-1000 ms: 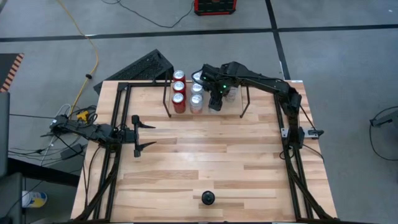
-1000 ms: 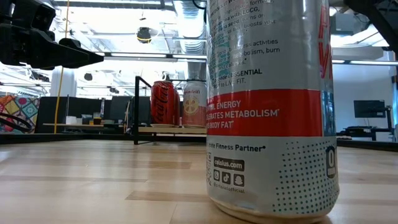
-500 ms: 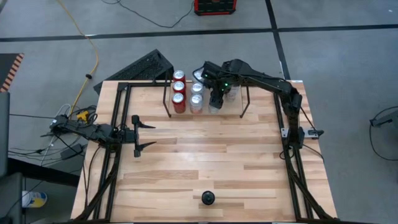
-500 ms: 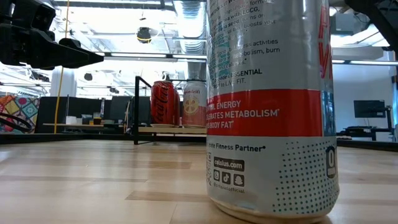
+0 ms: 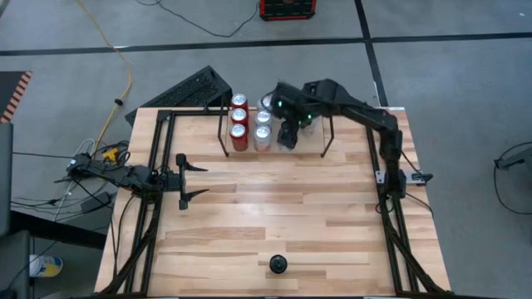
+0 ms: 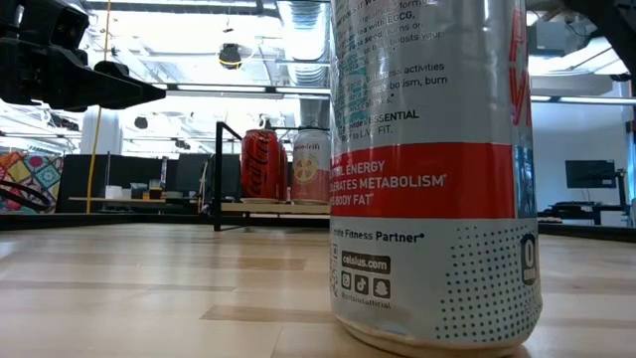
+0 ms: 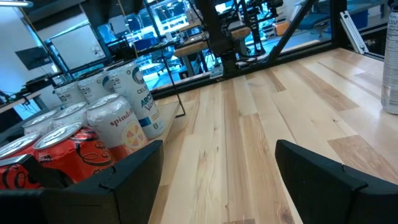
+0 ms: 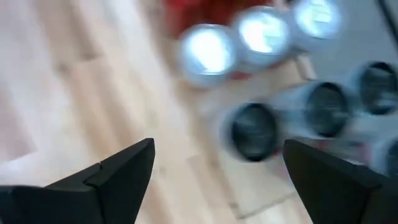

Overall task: Place canned beverage on shelf
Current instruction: Put the right white pink soda can on the shelf and align with other white pink soda cans

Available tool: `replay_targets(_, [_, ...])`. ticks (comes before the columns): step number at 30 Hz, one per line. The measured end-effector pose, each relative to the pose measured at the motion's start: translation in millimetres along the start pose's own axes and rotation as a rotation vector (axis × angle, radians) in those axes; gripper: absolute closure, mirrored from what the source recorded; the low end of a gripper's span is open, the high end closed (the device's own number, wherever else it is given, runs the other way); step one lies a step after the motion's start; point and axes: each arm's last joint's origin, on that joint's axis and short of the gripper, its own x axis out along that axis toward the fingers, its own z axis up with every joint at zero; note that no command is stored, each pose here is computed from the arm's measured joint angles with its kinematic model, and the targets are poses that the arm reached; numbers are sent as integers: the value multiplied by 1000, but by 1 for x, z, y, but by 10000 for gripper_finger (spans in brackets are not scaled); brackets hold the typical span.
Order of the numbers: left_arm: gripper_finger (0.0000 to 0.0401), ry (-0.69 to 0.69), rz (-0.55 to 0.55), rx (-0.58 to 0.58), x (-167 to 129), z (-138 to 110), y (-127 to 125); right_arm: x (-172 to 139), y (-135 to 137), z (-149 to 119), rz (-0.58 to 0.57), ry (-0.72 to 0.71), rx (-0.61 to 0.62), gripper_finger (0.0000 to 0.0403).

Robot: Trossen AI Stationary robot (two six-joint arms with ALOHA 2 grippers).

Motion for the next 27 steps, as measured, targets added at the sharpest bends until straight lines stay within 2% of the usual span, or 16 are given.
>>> replay_targets(5, [104,0,0,0,0,0,0,-14,56,-10,185,5,14,23])
replay_targets(11, [104,0,0,0,0,0,0,-36,135,-32,307,-6,89,23])
replay_targets(16, [104,0,0,0,0,0,0,-64,202,-66,279,-154,70,23])
replay_targets(20, [104,0,-1,0,0,0,0,-72,254,-91,289,-271,21,23])
replay_targets(23, [104,0,0,0,0,0,0,-67,283,-101,317,-302,-22,23])
replay_targets(27, [104,4,-1,2,0,0,0,-54,309,-113,303,-304,-180,23])
